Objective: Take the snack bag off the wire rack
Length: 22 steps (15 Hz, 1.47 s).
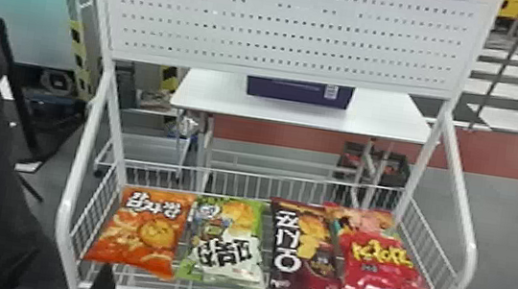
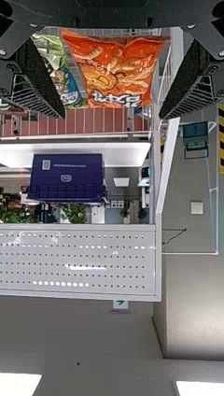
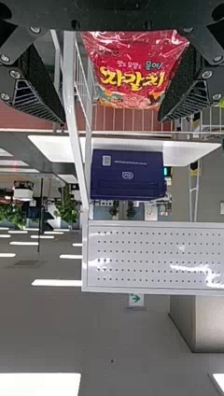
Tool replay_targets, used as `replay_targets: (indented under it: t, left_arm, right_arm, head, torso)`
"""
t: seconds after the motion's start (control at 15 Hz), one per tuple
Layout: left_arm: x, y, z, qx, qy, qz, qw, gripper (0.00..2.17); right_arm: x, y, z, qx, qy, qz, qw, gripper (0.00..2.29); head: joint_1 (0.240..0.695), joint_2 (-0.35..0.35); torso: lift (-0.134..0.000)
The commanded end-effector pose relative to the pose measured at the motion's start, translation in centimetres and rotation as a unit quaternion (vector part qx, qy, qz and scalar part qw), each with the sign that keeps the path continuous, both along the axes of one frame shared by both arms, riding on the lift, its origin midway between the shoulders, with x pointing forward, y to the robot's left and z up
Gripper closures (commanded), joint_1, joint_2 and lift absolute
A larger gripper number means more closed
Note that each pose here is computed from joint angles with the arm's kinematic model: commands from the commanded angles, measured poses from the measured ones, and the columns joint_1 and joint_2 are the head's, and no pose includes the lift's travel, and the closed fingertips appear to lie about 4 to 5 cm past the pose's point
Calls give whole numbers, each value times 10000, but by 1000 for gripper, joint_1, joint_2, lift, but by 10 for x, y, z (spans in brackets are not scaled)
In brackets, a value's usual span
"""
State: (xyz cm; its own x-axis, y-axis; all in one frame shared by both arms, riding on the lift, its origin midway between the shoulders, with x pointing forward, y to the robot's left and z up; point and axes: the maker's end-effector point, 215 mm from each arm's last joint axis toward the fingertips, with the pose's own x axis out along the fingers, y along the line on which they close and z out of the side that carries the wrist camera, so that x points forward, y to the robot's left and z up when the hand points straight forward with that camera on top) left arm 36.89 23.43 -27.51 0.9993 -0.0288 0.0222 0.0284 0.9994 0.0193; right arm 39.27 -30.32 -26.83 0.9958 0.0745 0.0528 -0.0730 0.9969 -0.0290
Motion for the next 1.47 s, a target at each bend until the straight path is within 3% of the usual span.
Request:
replay_targets:
  t: [0.0, 0.47, 0.6, 0.67, 1.07, 1.4]
  left_arm:
    - [0, -1, 0, -4, -1, -4, 10000, 144]
    - [0, 0, 1, 5, -10, -6, 10000, 144]
    - [-2, -1, 3, -13, -14, -11, 10000, 144]
    - [-3, -3, 3, -12, -5, -24, 10000, 144]
    - [-2, -15, -2, -20, 27, -118, 9999, 140]
    - [-2, -11, -6, 30, 69, -99, 9999, 140]
  right_arm:
    - [0, 1, 1, 3, -3, 6, 10000, 174]
    - [-1, 1, -1, 10, 18, -8, 10000, 174]
    - [2, 1, -13, -30, 210, -4, 9998, 174]
    - [13, 4, -15, -46, 168, 40, 9998, 174]
    - [125, 49, -79, -117, 975, 424, 9943, 174]
    - [169, 46, -124, 134, 1346, 517, 9895, 174]
  head:
    - [499, 0]
    - [499, 0]
    - [499, 0]
    - [499, 0]
    - [499, 0]
    - [499, 0]
  torso:
    - [0]
    - [0]
    - [0]
    - [0]
    - [0]
    - [0]
